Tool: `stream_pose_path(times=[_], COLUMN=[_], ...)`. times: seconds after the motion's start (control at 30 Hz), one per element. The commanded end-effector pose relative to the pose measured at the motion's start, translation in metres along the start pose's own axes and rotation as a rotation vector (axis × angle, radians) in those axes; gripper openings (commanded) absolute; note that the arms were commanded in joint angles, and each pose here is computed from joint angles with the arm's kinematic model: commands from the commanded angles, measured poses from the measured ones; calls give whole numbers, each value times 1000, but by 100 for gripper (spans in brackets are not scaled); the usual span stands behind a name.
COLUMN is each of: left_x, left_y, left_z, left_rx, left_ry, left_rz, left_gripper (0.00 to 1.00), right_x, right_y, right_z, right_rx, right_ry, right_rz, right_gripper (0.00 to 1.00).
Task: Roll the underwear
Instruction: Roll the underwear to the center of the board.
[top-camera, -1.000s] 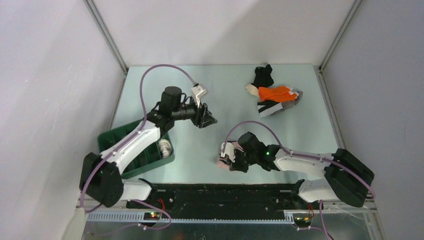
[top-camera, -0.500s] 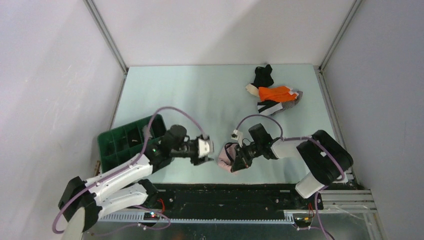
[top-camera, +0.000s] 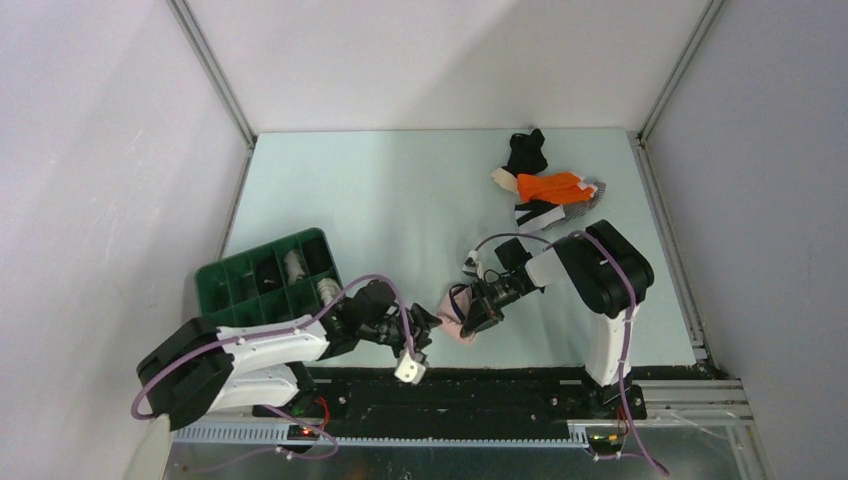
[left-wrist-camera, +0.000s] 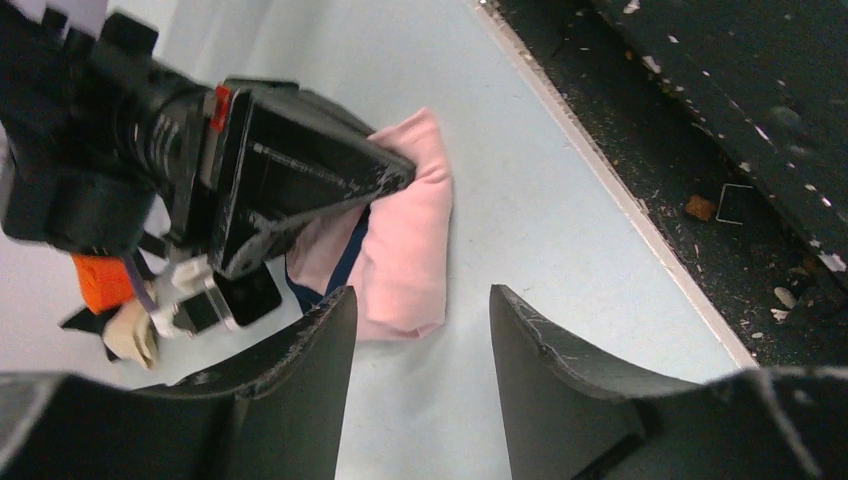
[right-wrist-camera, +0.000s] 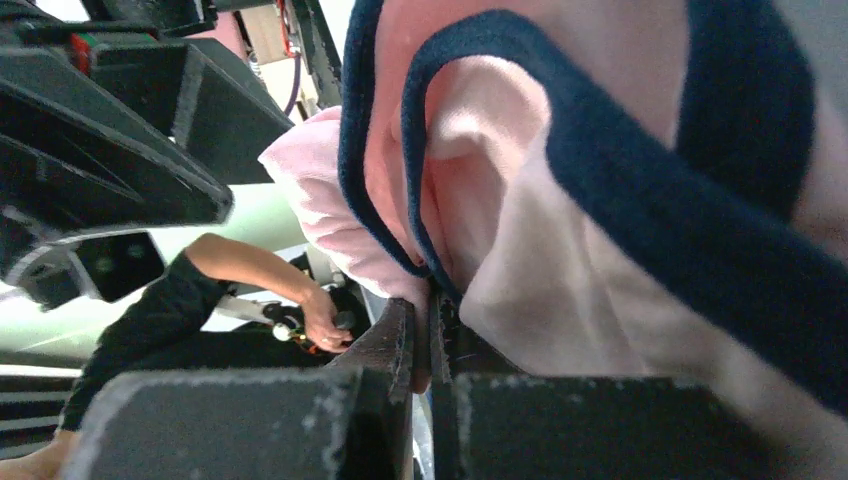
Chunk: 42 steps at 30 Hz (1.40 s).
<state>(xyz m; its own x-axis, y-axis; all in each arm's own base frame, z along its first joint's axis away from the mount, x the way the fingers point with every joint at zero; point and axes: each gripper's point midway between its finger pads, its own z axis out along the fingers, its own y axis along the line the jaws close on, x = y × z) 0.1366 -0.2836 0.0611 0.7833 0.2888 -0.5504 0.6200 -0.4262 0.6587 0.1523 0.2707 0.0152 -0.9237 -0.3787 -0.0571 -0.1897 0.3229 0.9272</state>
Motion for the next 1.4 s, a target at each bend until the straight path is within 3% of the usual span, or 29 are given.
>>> stream_pose_path(times=[0.0, 0.7, 0.9, 1.07, 1.1, 1.17, 1.3, 1.37], left_x=[-11, 53, 70, 72, 72, 69, 55, 42], left_y=[5, -5, -23, -24, -28, -36, -62, -73], left_z=[9, 39, 41, 51, 52, 51, 46, 45], left_rx=[5, 32, 162, 259, 280, 334, 463, 536], left_ry=[-53, 259, 356, 414, 415, 412, 404, 377], left_rz=[221, 158, 95, 48, 17, -42, -275, -433], left_gripper=[56, 47, 32, 17, 7, 1, 0, 0], right_x=[-5, -7, -10, -19, -24, -37, -75, -95], right_y=[-17, -23, -24, -24, -24, -18, 11, 26], right_z=[2, -1, -6, -12, -15, -28, -79, -122], right_rx=[48, 57, 82, 128, 136, 161, 270, 418], right_ry=[10, 4, -13, -51, -69, -116, -270, -413], right_rz=[72, 115, 108, 74, 62, 25, -151, -306], right_gripper=[0, 0, 1, 30, 33, 42, 62, 67])
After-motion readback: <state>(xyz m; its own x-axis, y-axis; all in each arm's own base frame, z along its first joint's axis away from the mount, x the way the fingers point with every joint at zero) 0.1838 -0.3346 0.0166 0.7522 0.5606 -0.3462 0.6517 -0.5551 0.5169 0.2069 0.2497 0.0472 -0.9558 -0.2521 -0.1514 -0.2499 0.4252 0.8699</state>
